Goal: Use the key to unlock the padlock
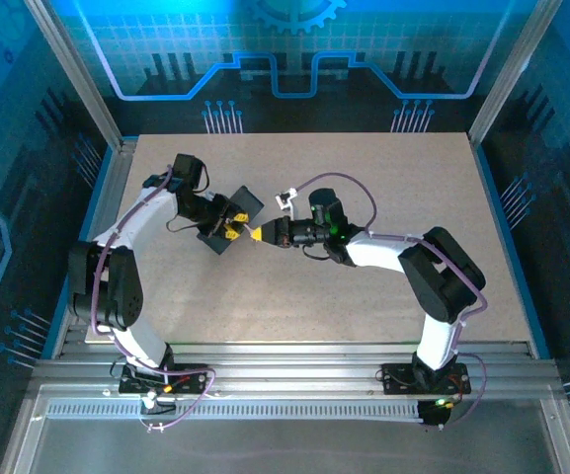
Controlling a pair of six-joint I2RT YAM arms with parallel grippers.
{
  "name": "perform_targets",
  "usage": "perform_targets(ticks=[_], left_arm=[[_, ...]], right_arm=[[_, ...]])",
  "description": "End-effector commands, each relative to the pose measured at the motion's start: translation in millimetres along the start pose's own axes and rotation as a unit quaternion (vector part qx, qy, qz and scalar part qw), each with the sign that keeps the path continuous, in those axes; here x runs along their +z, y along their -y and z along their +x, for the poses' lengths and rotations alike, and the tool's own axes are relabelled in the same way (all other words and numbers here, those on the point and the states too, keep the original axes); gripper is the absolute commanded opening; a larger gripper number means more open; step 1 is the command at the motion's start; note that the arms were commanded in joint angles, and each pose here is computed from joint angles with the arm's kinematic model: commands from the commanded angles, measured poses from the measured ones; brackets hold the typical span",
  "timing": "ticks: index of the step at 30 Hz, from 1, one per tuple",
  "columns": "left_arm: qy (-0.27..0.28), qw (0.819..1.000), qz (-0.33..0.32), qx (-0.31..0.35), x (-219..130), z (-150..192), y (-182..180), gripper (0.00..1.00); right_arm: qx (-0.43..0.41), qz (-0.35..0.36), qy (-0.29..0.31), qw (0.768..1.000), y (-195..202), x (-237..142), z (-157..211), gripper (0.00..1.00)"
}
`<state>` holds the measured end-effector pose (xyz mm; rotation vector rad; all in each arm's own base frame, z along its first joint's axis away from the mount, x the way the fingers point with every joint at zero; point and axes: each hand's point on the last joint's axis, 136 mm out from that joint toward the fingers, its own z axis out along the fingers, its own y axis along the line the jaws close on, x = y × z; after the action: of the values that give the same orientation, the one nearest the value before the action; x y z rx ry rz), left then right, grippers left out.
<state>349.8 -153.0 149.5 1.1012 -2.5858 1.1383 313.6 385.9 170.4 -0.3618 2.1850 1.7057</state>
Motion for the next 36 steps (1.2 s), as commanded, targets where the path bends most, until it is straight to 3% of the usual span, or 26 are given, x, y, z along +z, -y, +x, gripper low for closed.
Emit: perform_targets(ticks=[1,36], left_arm=[[-0.005,1.0,0.014,0.022,-5,3,14,0.0],[-0.005,1.0,0.018,0.024,-5,7,18,0.0]], right_arm=[[-0.001,-0.003,-0.007,1.0,1,3,-3,0.0],[0.003,0.008,-0.026,1.0,7,13,-2,0.0]])
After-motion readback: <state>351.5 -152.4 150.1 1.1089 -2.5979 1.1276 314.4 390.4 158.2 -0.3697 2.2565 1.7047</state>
